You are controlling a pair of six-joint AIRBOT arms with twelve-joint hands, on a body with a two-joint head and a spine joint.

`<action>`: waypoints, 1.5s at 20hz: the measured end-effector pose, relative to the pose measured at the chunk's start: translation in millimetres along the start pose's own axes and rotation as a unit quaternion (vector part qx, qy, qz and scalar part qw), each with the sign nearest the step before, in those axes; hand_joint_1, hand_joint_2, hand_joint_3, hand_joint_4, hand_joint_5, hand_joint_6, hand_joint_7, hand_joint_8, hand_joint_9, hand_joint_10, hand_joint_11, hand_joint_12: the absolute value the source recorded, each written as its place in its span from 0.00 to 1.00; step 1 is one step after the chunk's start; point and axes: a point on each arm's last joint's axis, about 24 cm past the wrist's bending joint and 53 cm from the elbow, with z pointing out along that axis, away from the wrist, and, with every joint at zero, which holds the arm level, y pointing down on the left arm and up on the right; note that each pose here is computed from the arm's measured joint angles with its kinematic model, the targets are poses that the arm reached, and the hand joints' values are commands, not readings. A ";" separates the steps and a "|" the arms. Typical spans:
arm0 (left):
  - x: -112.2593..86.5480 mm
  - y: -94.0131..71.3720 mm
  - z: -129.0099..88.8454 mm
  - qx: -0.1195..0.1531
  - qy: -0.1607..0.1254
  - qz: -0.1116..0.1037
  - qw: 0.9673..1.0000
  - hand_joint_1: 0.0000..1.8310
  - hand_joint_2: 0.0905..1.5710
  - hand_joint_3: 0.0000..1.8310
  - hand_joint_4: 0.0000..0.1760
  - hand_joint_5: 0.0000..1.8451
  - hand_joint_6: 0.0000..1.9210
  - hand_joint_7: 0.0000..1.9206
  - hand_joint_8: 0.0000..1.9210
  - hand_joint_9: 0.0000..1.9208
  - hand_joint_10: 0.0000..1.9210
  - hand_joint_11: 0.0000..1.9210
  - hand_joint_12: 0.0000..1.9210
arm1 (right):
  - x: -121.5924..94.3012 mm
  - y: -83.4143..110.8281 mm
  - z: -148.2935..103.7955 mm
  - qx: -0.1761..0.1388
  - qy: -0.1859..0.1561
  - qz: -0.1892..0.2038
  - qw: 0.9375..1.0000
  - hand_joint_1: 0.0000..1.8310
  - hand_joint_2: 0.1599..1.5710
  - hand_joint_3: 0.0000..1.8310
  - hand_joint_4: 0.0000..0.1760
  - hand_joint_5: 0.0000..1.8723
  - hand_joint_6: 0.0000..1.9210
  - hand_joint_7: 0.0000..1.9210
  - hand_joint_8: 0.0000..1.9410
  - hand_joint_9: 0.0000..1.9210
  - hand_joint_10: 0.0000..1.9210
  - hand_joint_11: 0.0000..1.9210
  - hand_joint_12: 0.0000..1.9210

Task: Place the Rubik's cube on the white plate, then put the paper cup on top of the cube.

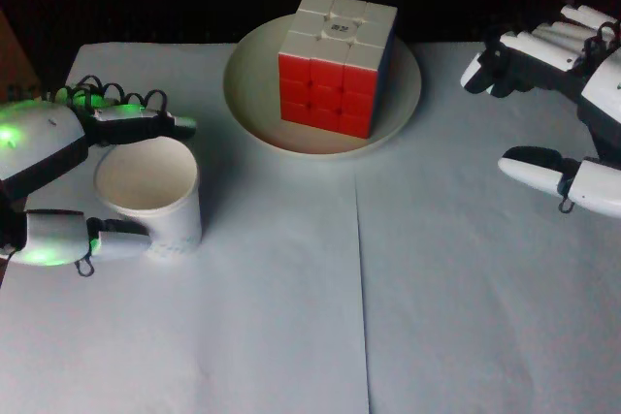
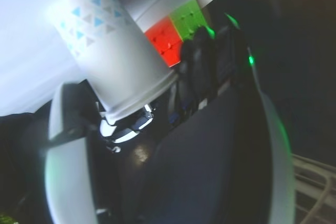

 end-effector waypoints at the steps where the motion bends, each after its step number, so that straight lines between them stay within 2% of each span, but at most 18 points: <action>1: 0.1 -0.2 0.0 0.000 0.000 -0.001 1.000 0.57 0.69 0.00 0.52 0.13 0.71 0.13 0.82 0.12 0.95 0.07 1.00 | 0.3 0.0 0.1 0.000 0.000 0.000 1.000 0.52 0.76 0.00 0.00 0.08 0.59 0.12 0.65 0.12 0.75 0.03 0.95; 2: -0.3 -0.4 0.0 0.001 -0.001 0.000 1.000 0.55 0.70 0.00 0.63 0.12 0.70 0.12 0.86 0.10 0.99 0.06 1.00 | 0.5 0.0 0.1 0.000 0.000 0.001 1.000 0.51 0.77 0.00 0.00 0.08 0.59 0.11 0.65 0.12 0.75 0.03 0.95; 4: -0.6 -0.8 0.1 0.002 -0.001 0.000 1.000 0.53 0.70 0.00 0.56 0.13 0.59 0.13 0.75 0.10 0.89 0.03 1.00 | 0.4 0.0 0.1 0.000 0.000 0.001 1.000 0.52 0.78 0.00 0.00 0.07 0.57 0.11 0.66 0.12 0.74 0.00 0.93; 5: -1.4 -2.4 0.0 0.004 -0.004 -0.002 1.000 0.53 0.70 0.00 0.35 0.17 0.45 0.16 0.56 0.11 0.73 0.00 0.97 | 0.4 0.1 0.1 0.000 0.000 0.001 1.000 0.53 0.77 0.00 0.00 0.08 0.56 0.11 0.67 0.11 0.75 0.02 0.94; 6: -2.5 -4.6 -0.1 0.008 -0.006 -0.002 1.000 0.53 0.70 0.00 0.34 0.18 0.44 0.17 0.54 0.11 0.72 0.00 0.96 | 0.5 0.1 0.1 0.000 0.000 0.000 1.000 0.54 0.77 0.00 0.00 0.08 0.57 0.11 0.67 0.11 0.76 0.02 0.95; 8: -7.5 -11.7 -1.9 0.017 -0.014 -0.001 1.000 0.48 0.73 0.00 0.57 0.14 0.44 0.15 0.46 0.07 0.68 0.00 0.91 | 0.4 0.1 0.1 0.000 0.000 0.001 1.000 0.53 0.77 0.00 0.00 0.08 0.57 0.11 0.67 0.12 0.76 0.03 0.95; 9: -12.3 -16.0 -3.1 0.026 -0.020 0.004 0.999 0.49 0.73 0.00 0.32 0.16 0.40 0.21 0.28 0.10 0.50 0.00 0.80 | 0.5 0.1 0.1 0.000 0.000 0.001 1.000 0.53 0.77 0.00 0.00 0.08 0.57 0.11 0.68 0.12 0.76 0.04 0.95; 11: -22.1 -21.7 -7.2 0.035 -0.032 0.006 0.999 0.51 0.72 0.00 0.42 0.17 0.35 0.24 0.15 0.11 0.38 0.00 0.75 | 0.6 0.2 0.1 0.000 0.000 0.001 1.000 0.50 0.76 0.00 0.00 0.07 0.58 0.11 0.66 0.11 0.75 0.01 0.94; 12: -26.6 -24.5 -8.3 0.040 -0.037 0.007 0.998 0.49 0.72 0.00 0.59 0.11 0.45 0.19 0.32 0.08 0.64 0.00 0.95 | 0.5 -0.1 0.1 0.000 0.000 0.001 1.000 0.51 0.76 0.00 0.00 0.06 0.59 0.10 0.66 0.11 0.74 0.03 0.94; 14: -36.7 -30.3 -9.6 0.052 -0.048 0.000 0.997 0.52 0.71 0.00 0.46 0.14 0.45 0.19 0.37 0.14 0.60 0.08 0.91 | 1.2 0.3 0.4 -0.001 0.000 0.001 1.000 0.52 0.78 0.00 0.00 0.07 0.57 0.11 0.67 0.11 0.74 0.00 0.91; 15: -41.5 -34.5 -8.8 0.059 -0.056 -0.002 0.997 0.52 0.71 0.00 0.22 0.16 0.41 0.21 0.35 0.16 0.59 0.11 0.89 | 1.7 0.1 0.4 0.000 0.001 0.002 1.000 0.51 0.78 0.00 0.00 0.07 0.56 0.12 0.68 0.11 0.74 0.00 0.89; 18: -56.8 -52.8 -4.6 0.087 -0.073 0.008 0.994 0.50 0.72 0.00 0.16 0.19 0.36 0.16 0.51 0.12 0.70 0.06 0.95 | 2.0 0.4 0.6 -0.001 0.001 0.002 1.000 0.50 0.77 0.00 0.00 0.07 0.57 0.11 0.63 0.12 0.72 0.03 0.96; 20: -67.1 -59.3 -0.7 0.096 -0.082 0.016 0.992 0.44 0.74 0.00 0.42 0.19 0.33 0.19 0.41 0.12 0.64 0.05 0.94 | 2.1 0.3 0.6 0.000 0.001 0.002 1.000 0.50 0.78 0.00 0.00 0.08 0.55 0.12 0.64 0.12 0.72 0.00 0.90; 23: -79.7 -62.0 4.9 0.098 -0.090 0.026 0.991 0.50 0.74 0.00 0.55 0.26 0.27 0.25 0.32 0.14 0.64 0.03 0.96 | 2.9 0.4 1.0 -0.001 0.001 0.003 1.000 0.50 0.77 0.00 0.00 0.06 0.56 0.10 0.64 0.10 0.74 0.02 0.98; 25: -84.2 -61.5 13.8 0.097 -0.089 0.027 0.991 0.49 0.75 0.00 0.38 0.18 0.52 0.21 0.51 0.15 0.71 0.08 0.97 | 3.7 0.0 1.2 0.000 0.002 0.003 1.000 0.50 0.78 0.00 0.00 0.07 0.55 0.11 0.67 0.11 0.73 0.00 0.92; 26: -90.8 -65.4 20.8 0.104 -0.090 0.023 0.990 0.57 0.86 0.00 0.12 0.26 0.87 0.31 0.84 0.19 0.81 0.18 1.00 | 4.0 0.7 1.3 -0.002 0.002 0.003 1.000 0.50 0.77 0.00 0.00 0.07 0.57 0.10 0.70 0.10 0.75 0.00 0.95; 28: -97.6 -70.4 25.4 0.111 -0.095 0.023 0.989 0.57 0.86 0.00 0.13 0.25 0.87 0.31 0.85 0.18 0.81 0.16 1.00 | 4.1 0.8 1.3 -0.002 0.002 0.003 1.000 0.50 0.77 0.00 0.00 0.06 0.59 0.08 0.68 0.08 0.77 0.00 0.99; 30: -101.5 -79.0 31.9 0.120 -0.094 0.036 0.988 0.56 0.87 0.00 0.09 0.24 0.90 0.30 0.85 0.16 0.79 0.10 1.00 | 3.4 -0.2 1.4 -0.001 0.001 0.003 1.000 0.49 0.78 0.00 0.00 0.06 0.57 0.12 0.66 0.07 0.71 0.00 0.82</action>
